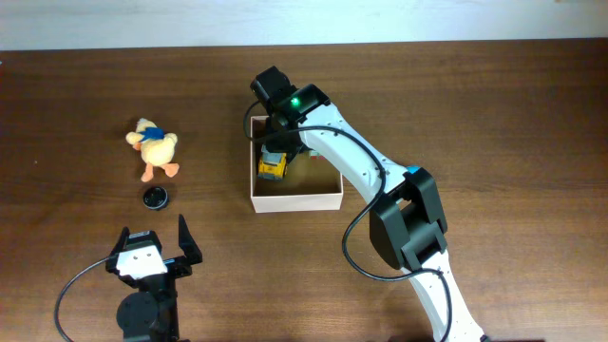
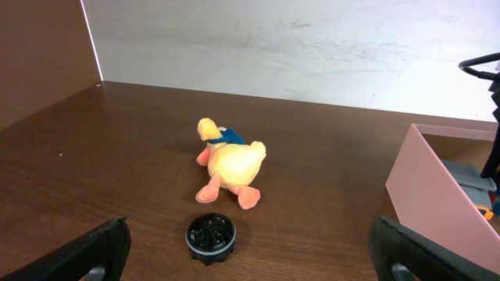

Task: Pack container
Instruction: 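Open the right gripper to release the truck in the box, then lift the right gripper and move it right toward the blue ball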

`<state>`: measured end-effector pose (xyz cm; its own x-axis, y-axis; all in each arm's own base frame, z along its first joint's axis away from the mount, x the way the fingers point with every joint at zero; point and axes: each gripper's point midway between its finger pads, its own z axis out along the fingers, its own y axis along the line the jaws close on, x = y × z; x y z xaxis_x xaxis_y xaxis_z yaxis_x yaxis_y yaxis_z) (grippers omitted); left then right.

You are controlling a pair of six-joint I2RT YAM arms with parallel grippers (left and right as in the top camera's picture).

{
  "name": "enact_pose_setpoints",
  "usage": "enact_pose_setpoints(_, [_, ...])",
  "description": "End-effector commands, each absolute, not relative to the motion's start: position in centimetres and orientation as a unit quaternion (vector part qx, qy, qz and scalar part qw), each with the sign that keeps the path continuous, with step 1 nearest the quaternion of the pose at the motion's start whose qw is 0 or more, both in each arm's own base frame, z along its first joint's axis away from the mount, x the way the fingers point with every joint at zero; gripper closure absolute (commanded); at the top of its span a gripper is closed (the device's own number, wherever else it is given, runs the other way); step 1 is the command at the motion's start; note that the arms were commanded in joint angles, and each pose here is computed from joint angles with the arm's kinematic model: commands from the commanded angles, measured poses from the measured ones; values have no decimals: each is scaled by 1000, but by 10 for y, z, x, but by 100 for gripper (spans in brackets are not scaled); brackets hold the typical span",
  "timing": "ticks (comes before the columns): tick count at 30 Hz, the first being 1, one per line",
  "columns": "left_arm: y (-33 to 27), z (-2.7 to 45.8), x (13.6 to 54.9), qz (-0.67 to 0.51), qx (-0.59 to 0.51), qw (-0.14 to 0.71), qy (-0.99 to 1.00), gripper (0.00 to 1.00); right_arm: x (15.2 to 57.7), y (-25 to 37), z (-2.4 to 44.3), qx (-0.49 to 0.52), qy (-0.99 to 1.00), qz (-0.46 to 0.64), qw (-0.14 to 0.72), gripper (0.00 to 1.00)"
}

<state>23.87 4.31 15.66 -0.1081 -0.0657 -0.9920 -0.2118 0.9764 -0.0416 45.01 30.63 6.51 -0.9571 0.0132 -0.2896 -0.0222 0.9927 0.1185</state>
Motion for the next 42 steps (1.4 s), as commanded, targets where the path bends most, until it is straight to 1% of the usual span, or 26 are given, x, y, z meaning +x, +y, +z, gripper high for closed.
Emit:
enact_pose_setpoints(1, [41,156,239,46,-94,664,741,1,447,314,53,-22,988,71,135,96])
enact_pose_setpoints(10, [41,156,239,46,-94,664,741,1,445,327,55,-51,985,87,138,96])
enact_pose_setpoints(23, [41,156,239,46,-94,664,741,1,444,328,55,-55,985,83,140,96])
enact_pose_setpoints(27, [41,156,239,46,-94,664,741,1,445,317,53,-50,987,56,144,95])
enact_pose_setpoints(28, [41,156,239,46,-94,664,741,1,445,314,53,-49,987,47,145,93])
enact_pose_setpoints(33, [41,156,239,46,-94,664,741,1,447,293,52,-41,988,6,147,94])
enact_pose_setpoints(36, [42,156,239,46,-94,664,741,1,449,287,52,-34,989,7,142,94])
enact_pose_setpoints(40, [41,156,239,46,-94,664,741,1,450,285,64,-51,988,12,146,94])
enact_pose_setpoints(42, [41,156,239,46,-94,664,741,1,454,285,89,-65,983,15,169,93])
